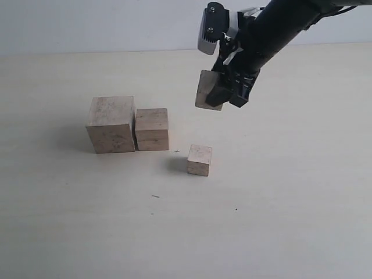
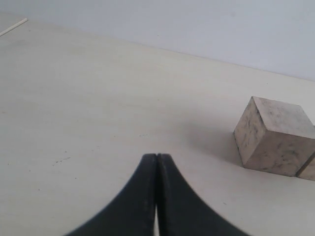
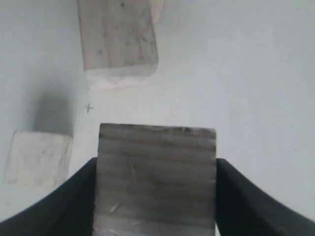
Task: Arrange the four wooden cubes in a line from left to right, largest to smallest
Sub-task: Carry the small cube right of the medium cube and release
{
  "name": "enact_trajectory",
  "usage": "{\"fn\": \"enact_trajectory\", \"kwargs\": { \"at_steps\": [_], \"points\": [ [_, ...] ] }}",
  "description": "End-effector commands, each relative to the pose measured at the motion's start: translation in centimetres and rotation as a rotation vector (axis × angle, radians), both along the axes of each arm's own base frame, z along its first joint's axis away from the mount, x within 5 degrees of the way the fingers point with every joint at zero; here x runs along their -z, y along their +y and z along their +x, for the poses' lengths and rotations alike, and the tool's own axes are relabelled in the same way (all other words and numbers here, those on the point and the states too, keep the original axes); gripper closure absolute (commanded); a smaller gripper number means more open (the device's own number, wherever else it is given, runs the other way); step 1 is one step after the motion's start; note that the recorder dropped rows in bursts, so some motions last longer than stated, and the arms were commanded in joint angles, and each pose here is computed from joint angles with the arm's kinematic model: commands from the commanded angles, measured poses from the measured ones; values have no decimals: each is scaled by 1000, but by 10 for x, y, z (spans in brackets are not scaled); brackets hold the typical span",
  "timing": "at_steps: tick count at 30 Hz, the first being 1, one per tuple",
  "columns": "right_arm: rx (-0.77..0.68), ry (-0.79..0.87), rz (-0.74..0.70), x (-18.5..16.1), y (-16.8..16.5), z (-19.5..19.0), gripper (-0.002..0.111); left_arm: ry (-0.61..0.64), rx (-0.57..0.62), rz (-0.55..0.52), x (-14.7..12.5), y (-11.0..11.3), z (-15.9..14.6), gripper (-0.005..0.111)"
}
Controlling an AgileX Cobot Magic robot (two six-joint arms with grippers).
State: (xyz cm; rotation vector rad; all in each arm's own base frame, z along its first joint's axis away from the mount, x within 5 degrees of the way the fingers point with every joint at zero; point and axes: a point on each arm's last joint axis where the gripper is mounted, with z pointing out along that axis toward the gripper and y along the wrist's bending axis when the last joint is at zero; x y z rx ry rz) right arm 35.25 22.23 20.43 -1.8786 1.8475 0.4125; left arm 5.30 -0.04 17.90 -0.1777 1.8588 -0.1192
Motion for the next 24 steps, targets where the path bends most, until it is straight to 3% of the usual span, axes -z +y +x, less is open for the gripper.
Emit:
{"fn": "enact_trajectory", "kwargs": {
  "at_steps": [1,6,10,24],
  "points": [
    [53,-44,57,18,10,13,108,-5,5,0,0,0,0,107],
    [-1,-17,29,50,13,17,108,-5,5,0,0,0,0,107],
    [-27,37,87,67,19,16,108,-5,5,0,0,0,0,107],
    [-133,118,143,90,26,8,108,-5,5,0,0,0,0,107]
  ]
}}
